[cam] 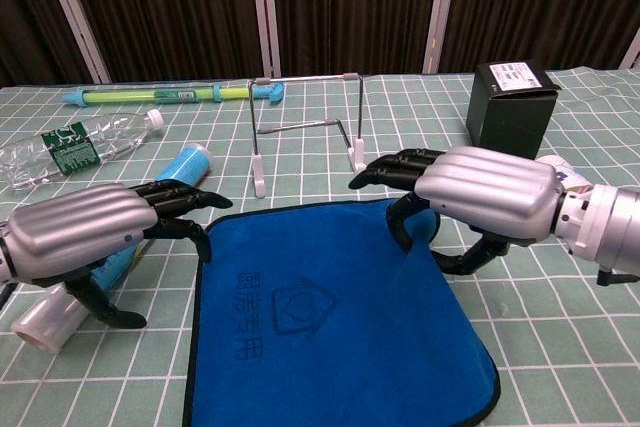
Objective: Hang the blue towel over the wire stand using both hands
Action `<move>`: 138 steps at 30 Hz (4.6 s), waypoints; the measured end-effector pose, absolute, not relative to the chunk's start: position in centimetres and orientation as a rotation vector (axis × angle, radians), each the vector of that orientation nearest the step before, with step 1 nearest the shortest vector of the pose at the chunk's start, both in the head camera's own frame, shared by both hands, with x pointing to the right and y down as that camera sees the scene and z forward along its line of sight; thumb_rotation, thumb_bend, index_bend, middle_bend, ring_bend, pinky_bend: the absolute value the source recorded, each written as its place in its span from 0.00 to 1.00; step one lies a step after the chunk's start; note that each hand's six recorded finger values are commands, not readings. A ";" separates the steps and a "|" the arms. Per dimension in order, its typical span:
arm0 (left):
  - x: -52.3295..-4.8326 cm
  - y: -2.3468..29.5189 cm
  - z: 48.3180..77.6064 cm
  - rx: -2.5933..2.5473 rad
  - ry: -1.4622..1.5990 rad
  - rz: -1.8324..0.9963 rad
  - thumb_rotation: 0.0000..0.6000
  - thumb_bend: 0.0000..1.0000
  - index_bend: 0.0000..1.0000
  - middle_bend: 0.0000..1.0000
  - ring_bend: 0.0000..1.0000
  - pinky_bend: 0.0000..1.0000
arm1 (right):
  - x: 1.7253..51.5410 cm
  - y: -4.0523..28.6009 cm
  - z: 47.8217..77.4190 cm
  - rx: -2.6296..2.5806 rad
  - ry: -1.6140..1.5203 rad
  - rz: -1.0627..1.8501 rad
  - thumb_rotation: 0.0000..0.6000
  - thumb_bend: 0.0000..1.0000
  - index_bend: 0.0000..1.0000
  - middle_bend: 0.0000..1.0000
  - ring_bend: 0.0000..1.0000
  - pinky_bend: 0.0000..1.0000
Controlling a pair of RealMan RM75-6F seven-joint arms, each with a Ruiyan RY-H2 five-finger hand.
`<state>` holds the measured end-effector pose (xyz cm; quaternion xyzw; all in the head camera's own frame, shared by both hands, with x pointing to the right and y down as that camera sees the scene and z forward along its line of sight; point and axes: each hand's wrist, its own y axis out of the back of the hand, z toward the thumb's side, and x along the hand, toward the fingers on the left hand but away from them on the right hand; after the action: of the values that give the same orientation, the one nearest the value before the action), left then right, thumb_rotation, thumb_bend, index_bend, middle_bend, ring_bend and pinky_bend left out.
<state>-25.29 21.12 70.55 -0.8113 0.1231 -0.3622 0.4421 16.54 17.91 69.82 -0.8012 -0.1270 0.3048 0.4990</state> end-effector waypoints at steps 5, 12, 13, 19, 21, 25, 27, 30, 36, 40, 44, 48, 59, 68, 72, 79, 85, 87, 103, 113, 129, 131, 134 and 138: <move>-23.8 21.2 71.0 -2.015 0.293 -0.870 1.00 0.13 0.34 0.00 0.00 0.00 | 16.8 18.0 69.7 -1.942 -0.316 0.742 1.00 0.40 0.65 0.07 0.00 0.08; -23.1 20.8 71.1 -2.006 0.296 -0.869 1.00 0.13 0.34 0.00 0.00 0.00 | 17.3 17.8 69.6 -1.949 -0.334 0.750 1.00 0.40 0.65 0.02 0.00 0.08; -23.0 20.8 71.2 -2.008 0.296 -0.872 1.00 0.13 0.34 0.00 0.00 0.00 | 17.4 17.8 69.6 -1.951 -0.338 0.751 1.00 0.40 0.65 0.01 0.00 0.08; -22.6 21.0 71.5 -2.014 0.283 -0.880 1.00 0.13 0.34 0.00 0.00 0.00 | 17.7 17.7 69.4 -1.954 -0.359 0.752 1.00 0.40 0.65 0.00 0.00 0.08; -22.4 21.0 71.6 -2.011 0.278 -0.878 1.00 0.13 0.34 0.00 0.00 0.00 | 17.8 17.7 69.4 -1.954 -0.361 0.751 1.00 0.40 0.65 0.00 0.00 0.08; -21.8 21.0 71.8 -1.996 0.260 -0.873 1.00 0.13 0.34 0.00 0.00 0.00 | 17.8 17.6 69.3 -1.958 -0.369 0.748 1.00 0.40 0.65 0.00 0.00 0.08; -21.5 20.9 71.9 -1.993 0.254 -0.871 1.00 0.13 0.34 0.00 0.00 0.00 | 17.9 17.6 69.2 -1.961 -0.372 0.748 1.00 0.40 0.65 0.00 0.00 0.08; -20.9 20.9 71.8 -1.992 0.254 -0.862 1.00 0.13 0.34 0.00 0.00 0.00 | 18.1 17.6 69.2 -1.959 -0.367 0.747 1.00 0.40 0.65 0.00 0.00 0.09; -20.2 20.7 71.7 -1.993 0.262 -0.851 1.00 0.16 0.34 0.00 0.00 0.00 | 18.2 17.7 69.2 -1.961 -0.363 0.745 1.00 0.40 0.65 0.00 0.00 0.10; -20.1 20.7 71.7 -1.994 0.258 -0.854 1.00 0.17 0.34 0.00 0.00 0.00 | 18.2 17.7 69.2 -1.961 -0.361 0.745 1.00 0.40 0.65 0.00 0.00 0.10; -20.0 20.8 71.8 -1.997 0.253 -0.856 1.00 0.25 0.34 0.00 0.00 0.00 | 18.2 17.8 69.2 -1.962 -0.359 0.745 1.00 0.40 0.65 0.00 0.00 0.10; -20.0 20.7 71.7 -2.002 0.256 -0.854 1.00 0.27 0.34 0.00 0.00 0.00 | 18.2 17.9 69.1 -1.961 -0.359 0.744 1.00 0.40 0.65 0.00 0.00 0.10; -19.5 20.4 71.5 -1.993 0.246 -0.846 1.00 0.34 0.35 0.00 0.00 0.00 | 18.5 17.7 68.9 -1.956 -0.364 0.748 1.00 0.40 0.66 0.00 0.00 0.11; -18.8 20.8 71.9 -2.010 0.234 -0.856 1.00 0.45 0.38 0.00 0.00 0.00 | 18.9 17.7 68.7 -1.953 -0.361 0.750 1.00 0.40 0.65 0.00 0.00 0.11; -18.5 20.8 72.0 -2.020 0.244 -0.855 1.00 0.53 0.44 0.00 0.00 0.00 | 19.0 17.7 68.6 -1.955 -0.363 0.749 1.00 0.40 0.65 0.00 0.00 0.11; -18.2 20.7 72.1 -2.023 0.255 -0.861 1.00 0.57 0.55 0.00 0.00 0.00 | 19.2 17.7 68.2 -1.962 -0.368 0.732 1.00 0.40 0.65 0.00 0.00 0.11; -18.1 20.5 72.1 -2.022 0.271 -0.866 1.00 0.56 0.70 0.00 0.00 0.00 | 19.3 17.6 68.0 -1.962 -0.375 0.728 1.00 0.40 0.65 0.00 0.00 0.11; -18.1 20.5 72.0 -2.022 0.274 -0.870 1.00 0.57 0.73 0.00 0.00 0.00 | 19.3 17.6 67.9 -1.963 -0.379 0.726 1.00 0.40 0.65 0.00 0.00 0.11; -18.2 15.3 67.3 -2.033 0.577 -0.799 1.00 0.57 0.81 0.00 0.00 0.00 | 20.0 12.6 62.6 -1.913 -0.596 0.671 1.00 0.40 0.65 0.00 0.00 0.11; -19.6 9.8 63.5 -2.009 0.845 -0.793 1.00 0.56 0.81 0.00 0.00 0.00 | 20.9 7.6 58.6 -1.932 -0.864 0.665 1.00 0.40 0.65 0.00 0.00 0.11; -21.2 1.9 59.2 -1.918 1.067 -0.810 1.00 0.57 0.81 0.00 0.00 0.00 | 19.9 0.1 57.0 -1.953 -1.108 0.727 1.00 0.40 0.65 0.00 0.00 0.11; -21.5 1.4 59.2 -1.910 1.079 -0.825 1.00 0.57 0.81 0.00 0.00 0.00 | 19.7 -0.5 57.1 -1.954 -1.120 0.738 1.00 0.40 0.65 0.00 0.00 0.11; -22.0 0.5 59.5 -1.900 1.090 -0.861 1.00 0.57 0.81 0.00 0.00 0.00 | 19.4 -1.7 57.5 -1.954 -1.140 0.759 1.00 0.40 0.65 0.00 0.00 0.11; -22.7 -0.3 60.6 -1.892 1.094 -0.915 1.00 0.57 0.81 0.00 0.00 0.00 | 19.1 -3.1 58.3 -1.952 -1.152 0.799 1.00 0.40 0.65 0.00 0.00 0.11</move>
<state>-22.73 -0.28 60.60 -0.7397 0.4278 -0.3579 0.3765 19.11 -3.08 58.29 -0.7576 -0.4469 0.3102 0.3607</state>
